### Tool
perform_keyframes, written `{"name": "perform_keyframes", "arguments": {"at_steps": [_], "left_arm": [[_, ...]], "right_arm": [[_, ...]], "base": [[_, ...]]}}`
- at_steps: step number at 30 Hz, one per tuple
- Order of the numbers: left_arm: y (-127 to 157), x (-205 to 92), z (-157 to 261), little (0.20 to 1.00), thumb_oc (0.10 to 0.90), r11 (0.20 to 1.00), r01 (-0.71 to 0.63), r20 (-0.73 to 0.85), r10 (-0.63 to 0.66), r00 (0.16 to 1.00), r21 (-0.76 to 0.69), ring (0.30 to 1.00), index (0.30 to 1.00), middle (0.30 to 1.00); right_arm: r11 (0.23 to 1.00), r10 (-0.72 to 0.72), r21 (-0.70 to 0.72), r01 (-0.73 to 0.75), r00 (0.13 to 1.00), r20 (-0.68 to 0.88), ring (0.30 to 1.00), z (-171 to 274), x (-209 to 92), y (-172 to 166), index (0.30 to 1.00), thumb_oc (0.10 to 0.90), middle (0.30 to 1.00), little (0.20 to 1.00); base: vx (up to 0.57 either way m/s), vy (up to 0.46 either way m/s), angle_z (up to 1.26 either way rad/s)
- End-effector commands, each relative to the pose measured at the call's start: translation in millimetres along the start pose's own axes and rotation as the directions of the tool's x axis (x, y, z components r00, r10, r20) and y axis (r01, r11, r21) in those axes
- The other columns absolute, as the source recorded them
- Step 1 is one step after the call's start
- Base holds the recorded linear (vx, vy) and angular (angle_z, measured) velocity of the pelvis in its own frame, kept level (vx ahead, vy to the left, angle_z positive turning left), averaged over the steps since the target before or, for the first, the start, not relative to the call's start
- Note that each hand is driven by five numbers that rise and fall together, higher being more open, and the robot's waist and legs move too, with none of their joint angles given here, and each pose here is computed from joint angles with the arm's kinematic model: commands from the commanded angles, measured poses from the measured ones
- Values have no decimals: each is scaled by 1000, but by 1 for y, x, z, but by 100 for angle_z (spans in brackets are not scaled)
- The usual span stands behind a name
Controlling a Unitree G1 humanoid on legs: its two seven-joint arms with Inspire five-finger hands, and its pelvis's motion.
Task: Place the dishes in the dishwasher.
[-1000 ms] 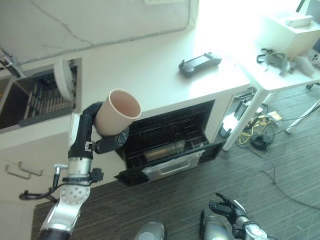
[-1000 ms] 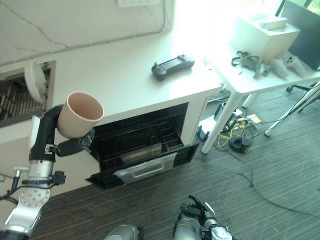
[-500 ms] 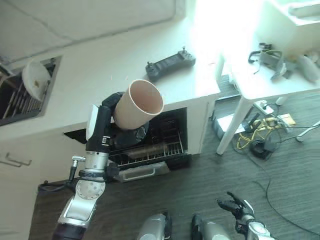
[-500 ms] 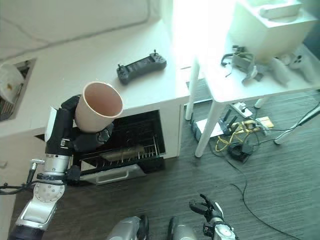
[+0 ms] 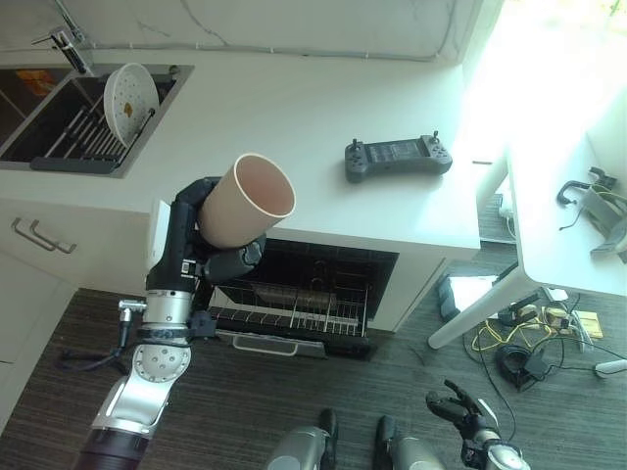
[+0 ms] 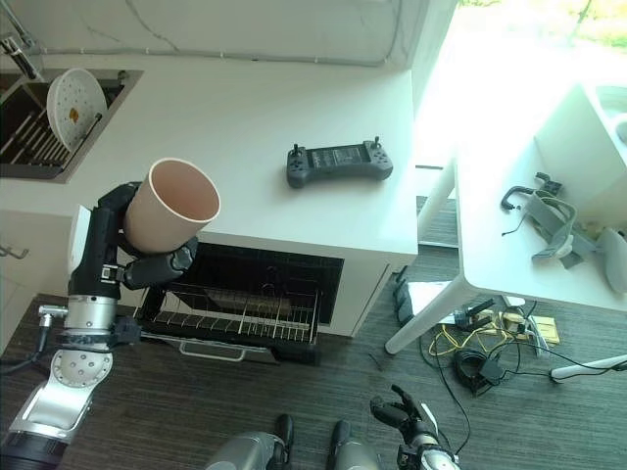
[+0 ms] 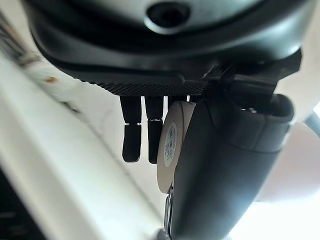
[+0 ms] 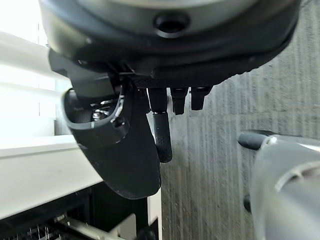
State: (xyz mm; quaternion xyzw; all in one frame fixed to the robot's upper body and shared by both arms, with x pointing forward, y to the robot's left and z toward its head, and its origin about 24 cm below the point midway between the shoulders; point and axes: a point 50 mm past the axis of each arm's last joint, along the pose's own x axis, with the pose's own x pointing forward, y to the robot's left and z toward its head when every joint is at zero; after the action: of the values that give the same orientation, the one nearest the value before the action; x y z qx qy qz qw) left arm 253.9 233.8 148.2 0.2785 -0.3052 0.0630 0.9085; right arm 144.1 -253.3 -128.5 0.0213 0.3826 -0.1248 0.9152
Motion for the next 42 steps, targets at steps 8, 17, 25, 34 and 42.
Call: {"name": "perform_keyframes", "arguments": {"at_steps": [8, 17, 25, 34, 42], "left_arm": [[21, 29, 42, 300, 400, 981, -154, 232, 178, 956, -121, 300, 300, 300], [10, 16, 35, 300, 400, 918, -52, 175, 131, 976, -394, 300, 300, 300], [-12, 8, 24, 300, 400, 802, -36, 105, 123, 987, -596, 300, 300, 300], [-51, 21, 22, 300, 400, 765, -127, -14, 153, 988, -632, 300, 300, 300], [-69, 17, 18, 300, 400, 793, -125, -69, 104, 992, -596, 300, 300, 300]], "right_arm": [[994, -107, 26, 104, 988, 110, 900, 2, -11, -26, 900, 800, 900, 900], [970, -234, 172, 172, 857, 460, 900, 71, -24, -26, 900, 800, 900, 900], [972, -224, 230, 44, 459, 860, 900, 166, -83, -20, 900, 800, 900, 900], [976, 70, -49, -212, 94, 993, 900, 223, -138, 27, 900, 800, 900, 900], [880, 273, -282, -383, -77, 959, 900, 235, -160, 56, 900, 800, 900, 900]], "base": [[18, 83, 6], [-13, 16, -7], [-34, 9, -23], [-1, 48, -48], [9, 9, -8]]}}
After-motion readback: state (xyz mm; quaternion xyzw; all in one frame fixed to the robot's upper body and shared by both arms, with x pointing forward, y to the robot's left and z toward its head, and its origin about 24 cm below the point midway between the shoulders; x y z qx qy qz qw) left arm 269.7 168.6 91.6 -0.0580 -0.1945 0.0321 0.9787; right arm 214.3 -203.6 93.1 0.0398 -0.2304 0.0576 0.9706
